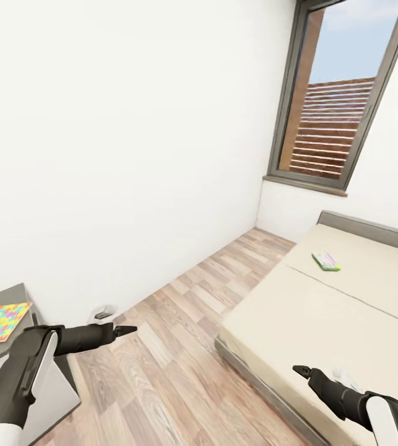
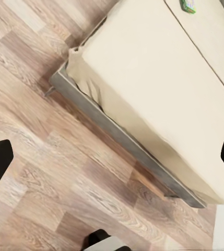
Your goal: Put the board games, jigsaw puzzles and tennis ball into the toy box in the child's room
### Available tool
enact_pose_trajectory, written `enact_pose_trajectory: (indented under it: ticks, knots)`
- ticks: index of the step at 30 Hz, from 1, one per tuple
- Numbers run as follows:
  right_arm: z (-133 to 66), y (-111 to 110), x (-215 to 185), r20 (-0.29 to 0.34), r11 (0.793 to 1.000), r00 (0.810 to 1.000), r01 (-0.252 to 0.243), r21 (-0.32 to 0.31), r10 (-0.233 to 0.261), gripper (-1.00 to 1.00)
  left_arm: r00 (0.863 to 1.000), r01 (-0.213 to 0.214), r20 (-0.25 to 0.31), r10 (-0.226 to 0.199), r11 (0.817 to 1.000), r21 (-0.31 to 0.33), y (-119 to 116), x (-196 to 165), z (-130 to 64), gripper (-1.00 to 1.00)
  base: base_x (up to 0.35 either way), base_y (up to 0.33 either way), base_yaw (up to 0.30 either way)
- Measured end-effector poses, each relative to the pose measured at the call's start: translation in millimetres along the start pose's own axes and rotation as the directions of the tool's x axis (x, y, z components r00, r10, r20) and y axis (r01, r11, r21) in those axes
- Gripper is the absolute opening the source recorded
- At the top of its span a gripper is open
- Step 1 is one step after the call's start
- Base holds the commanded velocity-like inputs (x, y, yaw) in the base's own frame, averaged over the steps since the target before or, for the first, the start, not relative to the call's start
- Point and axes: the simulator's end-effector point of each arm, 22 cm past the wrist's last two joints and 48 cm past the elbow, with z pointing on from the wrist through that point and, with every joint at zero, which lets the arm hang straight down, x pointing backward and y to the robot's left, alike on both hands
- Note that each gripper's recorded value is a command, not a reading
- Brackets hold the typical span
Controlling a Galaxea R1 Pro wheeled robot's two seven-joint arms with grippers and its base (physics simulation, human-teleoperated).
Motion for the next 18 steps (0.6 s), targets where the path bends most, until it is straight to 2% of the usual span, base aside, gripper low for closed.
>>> enact_pose_trajectory:
  ticks: [18]
  knots:
    - [2.4, -1.3, 3.0, -0.008, 1.0, 1.0, -0.004, 0.001, 0.004, 1.0, 1.0, 0.001, -0.007, -0.001, 1.0, -0.003, 2.6, 2.7, 3.0, 1.0, 0.252, 0.237, -0.275]
